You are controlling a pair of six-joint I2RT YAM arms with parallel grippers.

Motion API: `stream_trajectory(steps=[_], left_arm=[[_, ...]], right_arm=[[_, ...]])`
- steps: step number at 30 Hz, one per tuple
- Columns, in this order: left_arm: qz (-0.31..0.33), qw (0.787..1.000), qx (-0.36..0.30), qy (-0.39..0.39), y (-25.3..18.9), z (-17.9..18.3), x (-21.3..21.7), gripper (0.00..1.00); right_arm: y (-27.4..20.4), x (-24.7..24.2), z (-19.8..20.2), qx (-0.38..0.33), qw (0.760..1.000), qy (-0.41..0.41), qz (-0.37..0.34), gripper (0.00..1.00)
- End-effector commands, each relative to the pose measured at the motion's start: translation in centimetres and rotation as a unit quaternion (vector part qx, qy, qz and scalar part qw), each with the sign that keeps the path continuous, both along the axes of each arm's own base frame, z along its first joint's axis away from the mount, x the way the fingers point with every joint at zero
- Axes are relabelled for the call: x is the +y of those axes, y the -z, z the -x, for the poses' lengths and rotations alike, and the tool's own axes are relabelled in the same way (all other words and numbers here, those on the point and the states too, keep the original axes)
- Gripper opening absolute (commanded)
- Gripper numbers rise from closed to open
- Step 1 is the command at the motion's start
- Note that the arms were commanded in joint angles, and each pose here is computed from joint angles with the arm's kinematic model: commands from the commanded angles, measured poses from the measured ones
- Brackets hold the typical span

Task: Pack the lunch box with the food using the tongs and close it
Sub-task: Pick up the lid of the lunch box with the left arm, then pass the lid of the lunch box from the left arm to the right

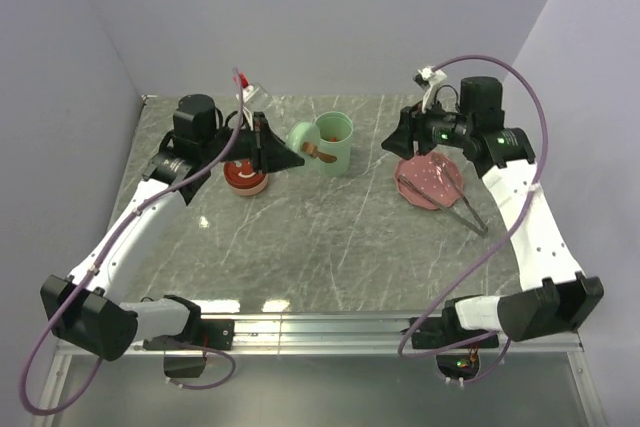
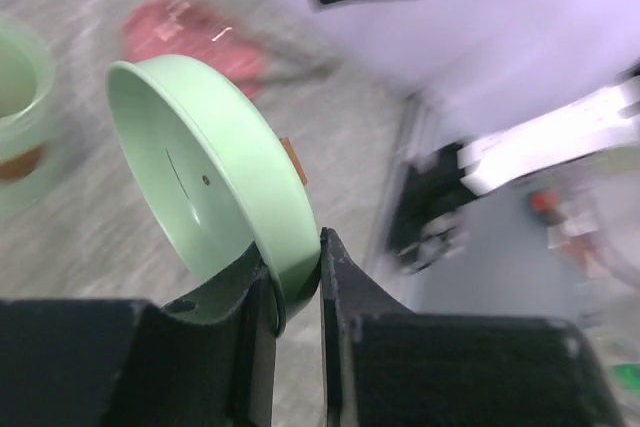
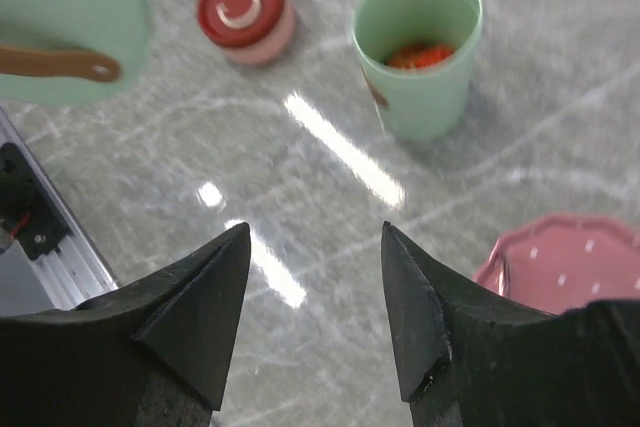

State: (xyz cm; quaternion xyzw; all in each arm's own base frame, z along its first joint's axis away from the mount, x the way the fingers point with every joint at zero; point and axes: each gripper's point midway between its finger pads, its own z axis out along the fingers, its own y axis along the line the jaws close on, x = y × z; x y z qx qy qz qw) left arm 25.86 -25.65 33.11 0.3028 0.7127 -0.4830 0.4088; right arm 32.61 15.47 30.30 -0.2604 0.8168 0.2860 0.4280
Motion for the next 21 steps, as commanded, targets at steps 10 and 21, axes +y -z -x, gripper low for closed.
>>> stream_trajectory(steps=[10,21], left_arm=[[0.235,0.947,0.166,0.140,-8.1,4.1,-0.6,0.00],[0.265,0.936,0.194,0.129,-10.7,2.7,-0.5,0.00]], right_arm=[[-12.5,6.2,5.7,-0.185,0.958,-0.138,-0.173,0.58],[-14.0,11.4,6.4,-0.213,0.935,-0.229,-0.165,0.54]])
